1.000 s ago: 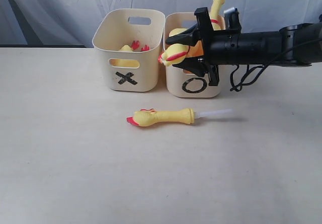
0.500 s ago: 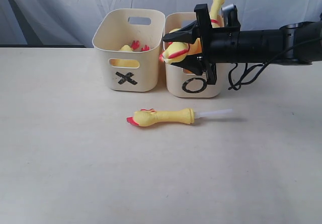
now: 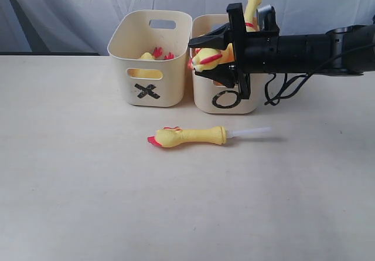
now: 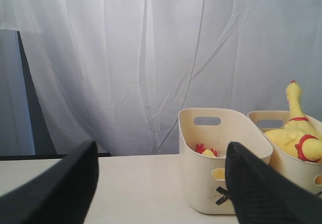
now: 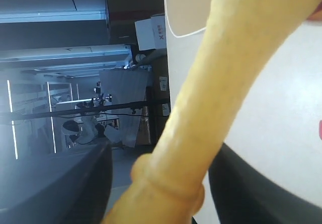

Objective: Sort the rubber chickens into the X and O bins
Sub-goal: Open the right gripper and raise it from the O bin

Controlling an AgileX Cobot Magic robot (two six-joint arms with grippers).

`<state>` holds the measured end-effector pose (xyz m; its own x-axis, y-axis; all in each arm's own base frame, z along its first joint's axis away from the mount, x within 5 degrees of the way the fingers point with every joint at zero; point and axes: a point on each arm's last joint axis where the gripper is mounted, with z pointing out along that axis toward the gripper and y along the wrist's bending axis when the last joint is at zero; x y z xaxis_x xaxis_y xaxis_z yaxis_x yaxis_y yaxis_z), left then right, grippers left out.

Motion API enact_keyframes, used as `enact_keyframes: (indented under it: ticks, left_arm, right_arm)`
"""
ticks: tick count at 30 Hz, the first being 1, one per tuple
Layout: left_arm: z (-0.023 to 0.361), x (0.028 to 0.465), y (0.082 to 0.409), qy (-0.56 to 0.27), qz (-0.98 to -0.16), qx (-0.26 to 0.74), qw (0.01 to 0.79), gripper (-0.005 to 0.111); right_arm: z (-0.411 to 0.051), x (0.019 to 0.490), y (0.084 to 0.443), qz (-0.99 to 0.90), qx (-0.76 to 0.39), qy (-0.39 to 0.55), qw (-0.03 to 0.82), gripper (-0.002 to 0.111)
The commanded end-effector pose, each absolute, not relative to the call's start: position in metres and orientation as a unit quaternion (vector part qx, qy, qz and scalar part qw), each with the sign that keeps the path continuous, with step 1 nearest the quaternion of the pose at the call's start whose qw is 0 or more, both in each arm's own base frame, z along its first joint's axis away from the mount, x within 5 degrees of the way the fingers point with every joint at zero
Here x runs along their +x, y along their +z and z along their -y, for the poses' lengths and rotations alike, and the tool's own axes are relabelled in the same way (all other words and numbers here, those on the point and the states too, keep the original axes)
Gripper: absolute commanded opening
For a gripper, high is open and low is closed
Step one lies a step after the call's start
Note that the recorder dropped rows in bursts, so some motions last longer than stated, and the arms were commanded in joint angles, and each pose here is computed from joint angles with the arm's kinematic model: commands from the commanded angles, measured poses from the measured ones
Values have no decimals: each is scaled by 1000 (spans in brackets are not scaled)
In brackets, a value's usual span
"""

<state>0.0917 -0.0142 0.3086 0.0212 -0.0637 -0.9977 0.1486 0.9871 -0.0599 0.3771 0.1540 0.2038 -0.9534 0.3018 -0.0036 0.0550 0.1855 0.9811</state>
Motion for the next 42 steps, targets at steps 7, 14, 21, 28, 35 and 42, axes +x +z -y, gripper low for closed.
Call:
enact_keyframes:
  ticks: [7, 14, 21, 28, 35, 42]
  left_arm:
    - [13, 91, 307, -68, -696, 32, 714, 67]
    - [13, 91, 307, -68, -696, 32, 714, 67]
    - [14, 91, 307, -68, -696, 33, 714, 67]
    - [14, 91, 307, -68, -696, 33, 714, 67]
    - [14, 91, 307, -68, -696, 33, 714, 67]
    - [14, 91, 307, -68, -696, 33, 714, 67]
  right_arm:
    - [-155, 374, 211, -754, 112, 643, 80, 55]
    - [-156, 371, 220, -747, 116, 650, 72, 55]
    - [-155, 366, 236, -740, 108, 659, 75, 55]
    - [-154, 359, 255, -732, 92, 671, 82, 55]
    - [-154, 350, 273, -719, 72, 687, 75, 55]
    - [-153, 341, 292, -711, 51, 696, 86, 54]
